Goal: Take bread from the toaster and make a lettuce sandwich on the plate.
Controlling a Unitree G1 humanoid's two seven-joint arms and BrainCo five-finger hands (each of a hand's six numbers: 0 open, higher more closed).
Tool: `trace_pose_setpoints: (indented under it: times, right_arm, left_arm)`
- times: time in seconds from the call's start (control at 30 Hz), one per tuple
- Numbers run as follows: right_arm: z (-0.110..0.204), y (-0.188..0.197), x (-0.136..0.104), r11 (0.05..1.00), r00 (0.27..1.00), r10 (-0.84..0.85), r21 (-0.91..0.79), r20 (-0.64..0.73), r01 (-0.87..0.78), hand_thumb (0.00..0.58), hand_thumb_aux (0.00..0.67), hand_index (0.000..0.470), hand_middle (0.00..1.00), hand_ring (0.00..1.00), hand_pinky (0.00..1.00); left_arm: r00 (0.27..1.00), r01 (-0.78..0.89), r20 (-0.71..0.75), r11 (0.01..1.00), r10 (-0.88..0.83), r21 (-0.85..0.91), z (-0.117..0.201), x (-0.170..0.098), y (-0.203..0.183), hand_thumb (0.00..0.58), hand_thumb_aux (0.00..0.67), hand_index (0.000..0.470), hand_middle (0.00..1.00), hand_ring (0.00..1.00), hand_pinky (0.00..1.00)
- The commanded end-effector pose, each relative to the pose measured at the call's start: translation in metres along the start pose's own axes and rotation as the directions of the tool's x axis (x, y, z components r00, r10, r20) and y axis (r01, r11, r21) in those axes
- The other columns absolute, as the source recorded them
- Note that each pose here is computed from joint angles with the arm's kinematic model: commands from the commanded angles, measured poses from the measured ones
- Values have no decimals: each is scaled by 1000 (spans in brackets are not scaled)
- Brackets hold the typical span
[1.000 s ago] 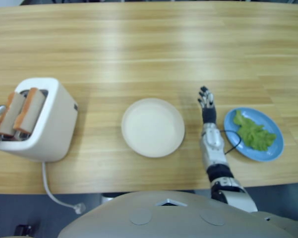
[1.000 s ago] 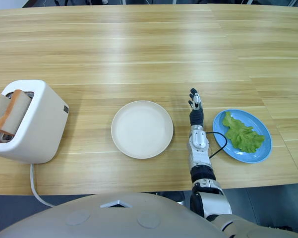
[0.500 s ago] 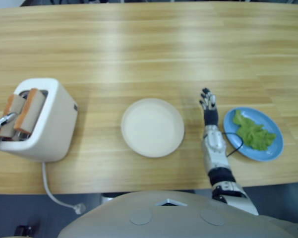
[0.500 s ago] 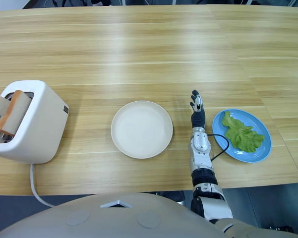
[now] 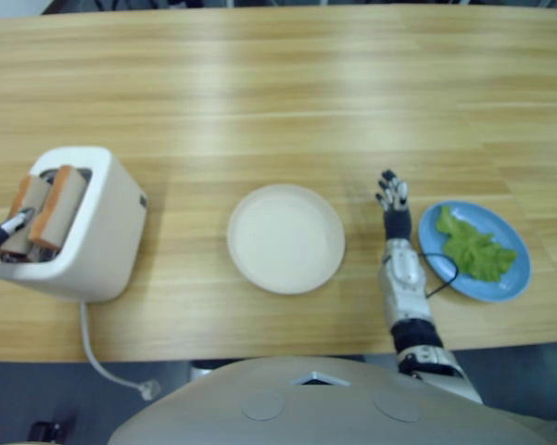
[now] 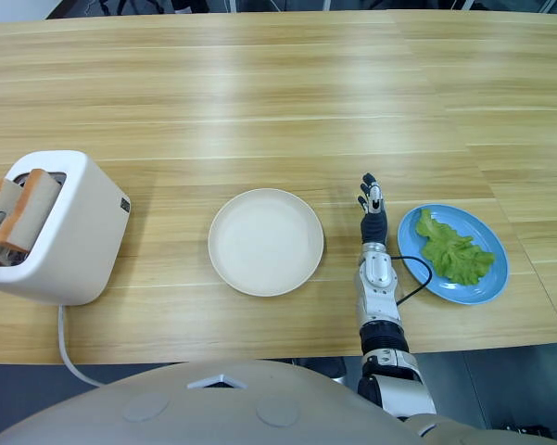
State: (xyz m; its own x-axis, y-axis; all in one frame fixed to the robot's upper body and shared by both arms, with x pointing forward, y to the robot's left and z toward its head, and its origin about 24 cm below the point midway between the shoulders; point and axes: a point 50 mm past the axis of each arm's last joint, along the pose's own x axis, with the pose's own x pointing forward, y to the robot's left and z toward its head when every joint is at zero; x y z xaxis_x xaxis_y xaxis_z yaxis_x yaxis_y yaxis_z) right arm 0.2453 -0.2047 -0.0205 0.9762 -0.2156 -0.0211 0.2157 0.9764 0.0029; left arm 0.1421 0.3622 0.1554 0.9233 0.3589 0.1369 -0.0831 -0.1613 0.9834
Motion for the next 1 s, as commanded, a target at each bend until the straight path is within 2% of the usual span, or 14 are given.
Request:
trace_pose_setpoints:
  times: [0.03,0.13,0.27,0.53,0.57,0.63,0.67,0.7,0.77,0.8,0.9,0.93,0.97,1.0]
  right_arm:
    - [-4,-1,-2,1000,1000,-13,10,-29,14,0,0,0,0,0,0]
    - [-6,-2,-3,1000,999,-19,10,-36,20,0,0,0,0,0,0]
    - [-8,-3,-5,1000,999,-26,13,-48,27,0,0,0,0,0,0]
    - [-12,-3,-7,999,997,-31,15,-64,32,0,0,0,0,0,0]
    - [-12,-3,-7,999,997,-33,15,-65,34,0,0,0,0,0,0]
    - [-12,-3,-8,999,997,-34,15,-67,35,0,0,0,0,0,0]
    - [-12,-3,-8,999,997,-34,15,-68,35,0,0,0,0,0,0]
    - [-12,-2,-8,999,997,-34,15,-68,35,0,0,0,0,0,0]
    - [-13,-2,-8,999,997,-35,16,-70,36,0,0,0,0,0,0]
    - [-13,-2,-8,999,997,-36,16,-70,37,0,0,0,0,0,0]
    - [-13,-2,-9,999,997,-37,15,-72,38,0,0,0,0,0,0]
    - [-13,-2,-9,999,997,-37,15,-72,38,0,0,0,0,0,0]
    - [-13,-2,-9,999,997,-36,14,-72,37,0,0,0,0,0,0]
    - [-13,-2,-9,999,997,-37,13,-71,38,0,0,0,0,0,0]
  left_arm:
    - [999,-21,32,1000,21,0,5,-2,3,580,670,460,0,0,0]
    - [999,-20,47,1000,19,6,6,-3,4,580,670,460,12,12,12]
    - [998,-20,63,1000,20,6,8,-2,5,580,670,460,90,90,90]
    - [995,-81,61,997,82,-20,6,-1,14,580,670,460,122,122,122]
    - [994,-91,61,996,92,-25,7,-1,15,580,670,460,263,263,263]
    - [992,-111,58,993,113,-47,7,0,19,580,670,460,349,349,349]
    - [991,-117,58,991,120,-61,8,0,21,580,670,460,349,349,349]
    - [991,-118,56,990,123,-75,8,0,22,580,670,460,502,502,502]
    - [992,-111,52,988,117,-106,8,0,22,580,670,460,722,722,722]
    - [992,-107,49,987,113,-122,8,0,21,580,670,460,969,969,969]
    - [997,-76,19,983,80,-166,4,1,15,580,670,460,1000,1000,1000]
    - [998,-65,6,984,67,-165,2,1,13,576,615,422,1000,1000,1000]
    - [998,-55,-10,985,54,-166,-1,1,10,516,447,307,1000,1000,1000]
    - [999,-43,-26,986,40,-162,-3,0,8,516,447,307,1000,1000,1000]
